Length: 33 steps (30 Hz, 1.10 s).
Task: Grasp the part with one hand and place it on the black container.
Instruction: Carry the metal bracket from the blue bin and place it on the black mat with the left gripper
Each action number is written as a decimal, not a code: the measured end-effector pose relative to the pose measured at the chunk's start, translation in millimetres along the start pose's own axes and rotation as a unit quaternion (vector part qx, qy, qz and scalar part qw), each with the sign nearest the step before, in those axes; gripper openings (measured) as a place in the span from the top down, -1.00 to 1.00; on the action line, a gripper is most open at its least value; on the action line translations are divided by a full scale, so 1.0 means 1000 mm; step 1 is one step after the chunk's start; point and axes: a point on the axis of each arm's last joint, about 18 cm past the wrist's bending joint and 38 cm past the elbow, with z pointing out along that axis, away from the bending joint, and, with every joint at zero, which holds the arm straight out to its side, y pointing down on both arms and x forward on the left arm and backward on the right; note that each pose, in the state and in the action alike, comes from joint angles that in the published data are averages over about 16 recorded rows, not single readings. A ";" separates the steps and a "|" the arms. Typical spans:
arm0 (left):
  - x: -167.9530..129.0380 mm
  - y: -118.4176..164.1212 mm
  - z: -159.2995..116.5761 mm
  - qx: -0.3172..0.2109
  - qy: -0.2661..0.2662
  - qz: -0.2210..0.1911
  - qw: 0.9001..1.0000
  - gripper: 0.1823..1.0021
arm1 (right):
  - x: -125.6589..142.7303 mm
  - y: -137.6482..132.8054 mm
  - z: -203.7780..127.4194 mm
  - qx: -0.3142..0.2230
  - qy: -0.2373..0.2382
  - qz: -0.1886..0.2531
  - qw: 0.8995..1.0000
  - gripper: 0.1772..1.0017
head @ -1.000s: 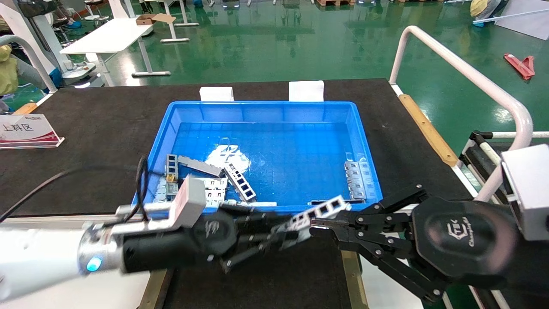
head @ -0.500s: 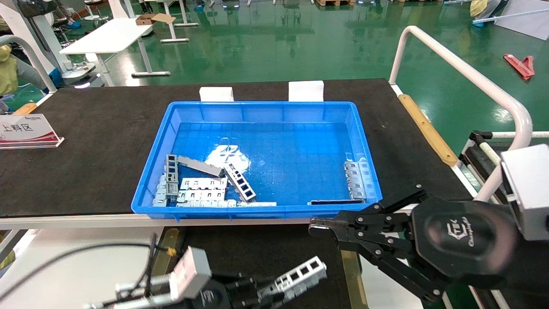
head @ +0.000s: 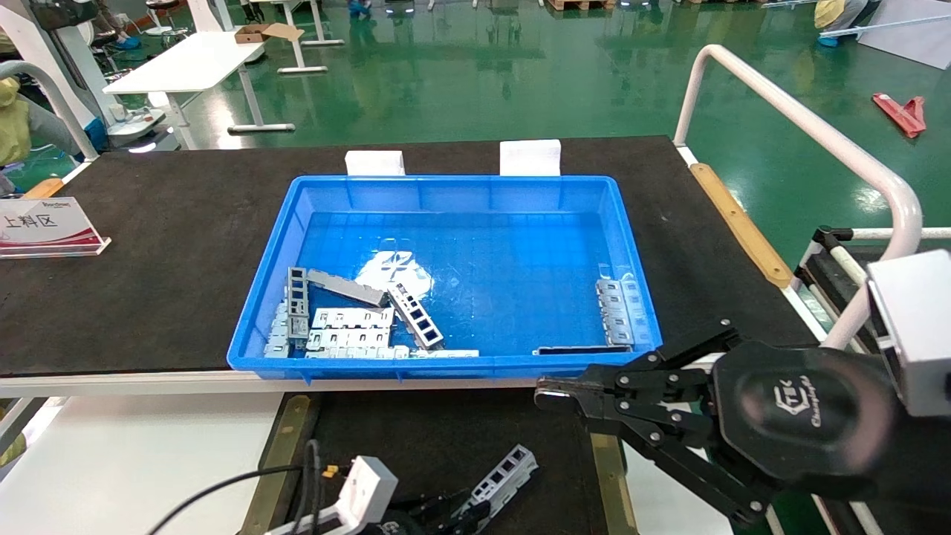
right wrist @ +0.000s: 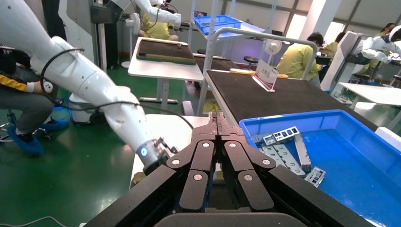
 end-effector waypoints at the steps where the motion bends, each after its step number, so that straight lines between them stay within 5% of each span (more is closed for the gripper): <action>1: 0.000 0.003 0.004 0.002 -0.008 -0.007 1.000 0.66 | 0.000 0.000 0.000 0.000 0.000 0.000 1.000 0.97; 14: 0.000 0.030 0.049 0.026 -0.095 -0.083 0.992 0.66 | 0.000 0.000 0.000 0.000 0.000 0.000 1.000 0.97; 33: -0.007 0.043 0.090 0.060 -0.188 -0.168 0.966 0.66 | 0.000 0.000 0.000 0.000 0.000 0.000 1.000 0.97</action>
